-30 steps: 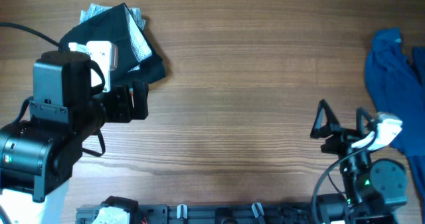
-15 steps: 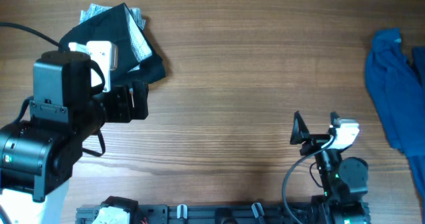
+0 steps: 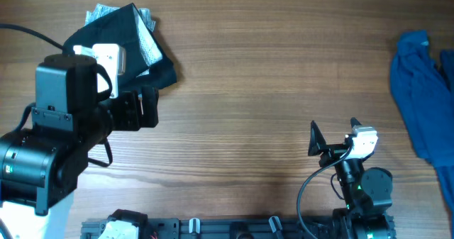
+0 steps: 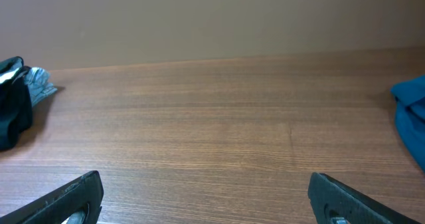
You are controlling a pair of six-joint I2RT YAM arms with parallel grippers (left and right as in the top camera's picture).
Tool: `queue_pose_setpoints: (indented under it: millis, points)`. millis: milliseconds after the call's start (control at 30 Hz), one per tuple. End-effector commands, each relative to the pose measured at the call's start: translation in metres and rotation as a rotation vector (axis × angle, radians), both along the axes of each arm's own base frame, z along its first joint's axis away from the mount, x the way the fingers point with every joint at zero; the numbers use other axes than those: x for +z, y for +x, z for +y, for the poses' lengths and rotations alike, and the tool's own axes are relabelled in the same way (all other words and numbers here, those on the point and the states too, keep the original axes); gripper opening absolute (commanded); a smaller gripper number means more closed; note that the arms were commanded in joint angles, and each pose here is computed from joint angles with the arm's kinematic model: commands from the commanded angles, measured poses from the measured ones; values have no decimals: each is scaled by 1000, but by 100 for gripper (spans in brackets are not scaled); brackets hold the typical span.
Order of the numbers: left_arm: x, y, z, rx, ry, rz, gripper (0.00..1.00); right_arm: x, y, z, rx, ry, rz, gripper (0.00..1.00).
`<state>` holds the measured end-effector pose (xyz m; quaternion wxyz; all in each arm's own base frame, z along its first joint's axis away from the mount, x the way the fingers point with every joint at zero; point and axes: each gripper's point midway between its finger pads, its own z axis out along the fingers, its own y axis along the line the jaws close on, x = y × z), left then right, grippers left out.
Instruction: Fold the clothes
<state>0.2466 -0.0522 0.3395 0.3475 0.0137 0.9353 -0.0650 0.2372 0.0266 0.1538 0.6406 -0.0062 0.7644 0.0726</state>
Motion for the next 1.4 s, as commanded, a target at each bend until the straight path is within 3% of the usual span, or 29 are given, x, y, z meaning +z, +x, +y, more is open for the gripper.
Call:
queue_pose_setpoints:
  millis: [0, 400, 633, 833, 967, 1100, 1367]
  points:
    - [0, 1, 0, 12, 0, 0, 100, 8, -1, 3, 20, -12, -30, 100]
    - [0, 1, 0, 12, 0, 0, 100, 8, -1, 3, 20, -12, -30, 100]
    - [3, -1, 15, 53, 67, -22, 100, 8, -1, 3, 20, -12, -30, 100]
    - [41, 18, 11, 71, -42, -338, 100, 8, -1, 3, 20, -12, -30, 100]
    - [23, 22, 28, 200, -157, -487, 100, 8, -1, 3, 20, -12, -30, 100]
    - [-4, 18, 34, 204, -218, -654, 100, 8, -1, 3, 20, -13, -30, 100]
    - [-79, -14, 58, 272, -214, -830, 100, 8, -1, 3, 20, -12, -30, 100]
